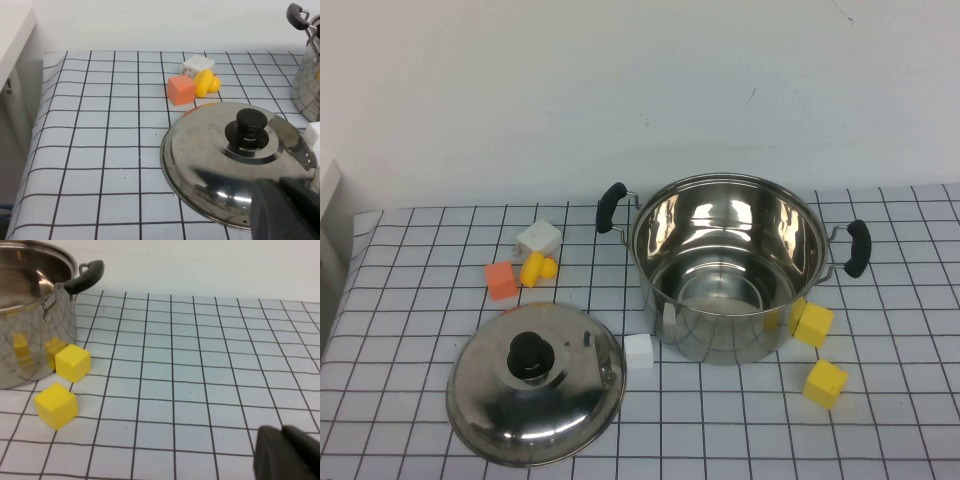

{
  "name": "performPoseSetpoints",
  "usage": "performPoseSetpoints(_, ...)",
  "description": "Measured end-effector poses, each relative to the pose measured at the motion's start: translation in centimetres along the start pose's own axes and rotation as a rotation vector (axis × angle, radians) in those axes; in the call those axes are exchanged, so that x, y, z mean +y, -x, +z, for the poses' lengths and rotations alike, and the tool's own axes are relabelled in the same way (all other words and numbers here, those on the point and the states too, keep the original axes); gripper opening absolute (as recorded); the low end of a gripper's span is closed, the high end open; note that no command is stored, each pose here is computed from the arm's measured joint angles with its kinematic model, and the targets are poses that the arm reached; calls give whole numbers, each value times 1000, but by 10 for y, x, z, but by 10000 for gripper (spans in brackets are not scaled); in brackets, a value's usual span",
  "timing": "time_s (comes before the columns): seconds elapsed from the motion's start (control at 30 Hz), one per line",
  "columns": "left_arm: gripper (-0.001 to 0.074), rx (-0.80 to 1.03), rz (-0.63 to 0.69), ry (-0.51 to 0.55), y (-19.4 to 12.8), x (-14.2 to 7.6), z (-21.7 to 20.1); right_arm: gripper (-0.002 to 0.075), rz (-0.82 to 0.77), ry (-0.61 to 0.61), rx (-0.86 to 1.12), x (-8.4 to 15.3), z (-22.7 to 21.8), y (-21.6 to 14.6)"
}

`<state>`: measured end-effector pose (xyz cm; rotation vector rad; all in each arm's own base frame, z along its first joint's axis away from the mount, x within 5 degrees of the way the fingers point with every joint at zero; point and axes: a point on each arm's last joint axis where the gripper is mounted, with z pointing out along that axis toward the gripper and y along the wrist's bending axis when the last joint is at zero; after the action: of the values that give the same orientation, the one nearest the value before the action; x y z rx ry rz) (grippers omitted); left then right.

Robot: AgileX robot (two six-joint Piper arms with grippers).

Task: Cover the pot

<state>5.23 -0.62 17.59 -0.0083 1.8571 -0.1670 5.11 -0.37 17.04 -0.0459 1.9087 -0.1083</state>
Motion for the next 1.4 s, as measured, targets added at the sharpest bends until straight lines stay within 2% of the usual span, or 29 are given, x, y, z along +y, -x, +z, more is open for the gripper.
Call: performPoseSetpoints(1.4,-1,1,-22,-8,0,-1,0,9,0,0,0,0,0,0)
